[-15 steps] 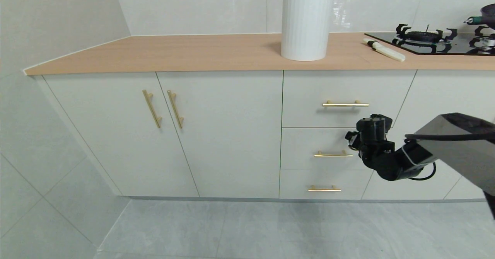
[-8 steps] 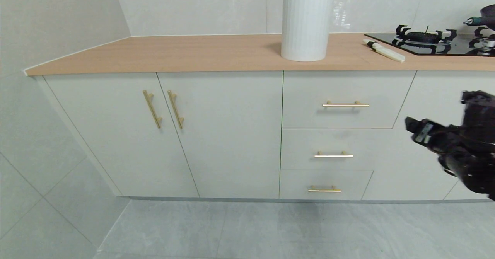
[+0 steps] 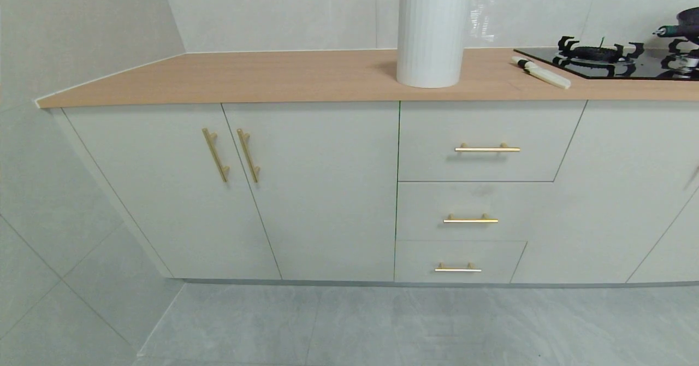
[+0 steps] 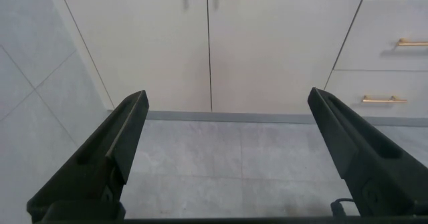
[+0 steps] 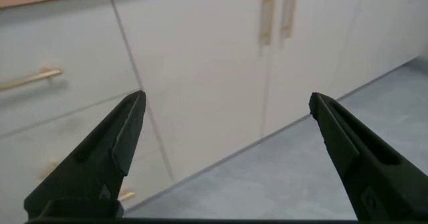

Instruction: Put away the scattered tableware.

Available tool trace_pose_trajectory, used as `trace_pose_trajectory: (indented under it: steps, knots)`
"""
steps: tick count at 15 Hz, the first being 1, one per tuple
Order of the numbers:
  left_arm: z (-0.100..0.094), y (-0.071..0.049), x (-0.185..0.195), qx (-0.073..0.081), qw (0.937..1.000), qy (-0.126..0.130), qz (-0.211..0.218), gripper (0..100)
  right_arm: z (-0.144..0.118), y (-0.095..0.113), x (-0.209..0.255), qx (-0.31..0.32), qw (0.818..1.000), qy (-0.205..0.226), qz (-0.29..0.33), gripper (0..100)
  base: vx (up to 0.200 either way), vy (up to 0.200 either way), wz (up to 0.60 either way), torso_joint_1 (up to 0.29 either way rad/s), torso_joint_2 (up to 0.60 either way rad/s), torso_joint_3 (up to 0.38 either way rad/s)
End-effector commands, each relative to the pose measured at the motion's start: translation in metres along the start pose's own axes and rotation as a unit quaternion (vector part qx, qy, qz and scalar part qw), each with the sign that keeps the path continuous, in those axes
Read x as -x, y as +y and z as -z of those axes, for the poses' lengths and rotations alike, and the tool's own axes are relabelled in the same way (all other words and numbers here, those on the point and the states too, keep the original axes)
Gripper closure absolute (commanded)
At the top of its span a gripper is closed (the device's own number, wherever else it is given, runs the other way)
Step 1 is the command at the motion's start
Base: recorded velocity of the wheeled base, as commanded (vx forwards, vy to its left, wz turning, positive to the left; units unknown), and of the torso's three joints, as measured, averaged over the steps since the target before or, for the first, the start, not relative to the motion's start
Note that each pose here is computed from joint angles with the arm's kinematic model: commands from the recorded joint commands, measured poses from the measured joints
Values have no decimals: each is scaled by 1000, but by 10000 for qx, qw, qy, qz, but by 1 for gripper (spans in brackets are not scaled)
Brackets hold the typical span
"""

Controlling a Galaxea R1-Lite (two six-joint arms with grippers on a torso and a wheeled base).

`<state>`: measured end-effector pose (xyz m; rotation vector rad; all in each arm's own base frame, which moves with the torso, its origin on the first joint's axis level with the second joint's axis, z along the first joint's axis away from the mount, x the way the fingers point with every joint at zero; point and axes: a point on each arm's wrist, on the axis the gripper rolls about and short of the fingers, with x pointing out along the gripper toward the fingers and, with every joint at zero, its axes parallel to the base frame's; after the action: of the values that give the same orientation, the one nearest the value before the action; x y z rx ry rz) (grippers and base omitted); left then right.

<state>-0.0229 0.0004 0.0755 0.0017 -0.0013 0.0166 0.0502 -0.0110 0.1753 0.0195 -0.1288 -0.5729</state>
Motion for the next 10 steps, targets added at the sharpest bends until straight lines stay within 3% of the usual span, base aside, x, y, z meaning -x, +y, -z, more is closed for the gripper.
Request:
trace_pose_trajectory:
  steps: [1,6,10]
  knots:
    - [0,0,0,1,10000,6,-9,0,53,-43,65,361,9990,-277,-41,0,0,0,0,0,0,0]
    - [0,0,0,1,10000,6,-1,0,85,-45,74,610,9952,365,-675,0,0,0,0,0,0,0]
    - [0,0,0,1,10000,6,-1,0,83,-38,76,458,9743,244,-2192,0,0,0,0,0,0,0]
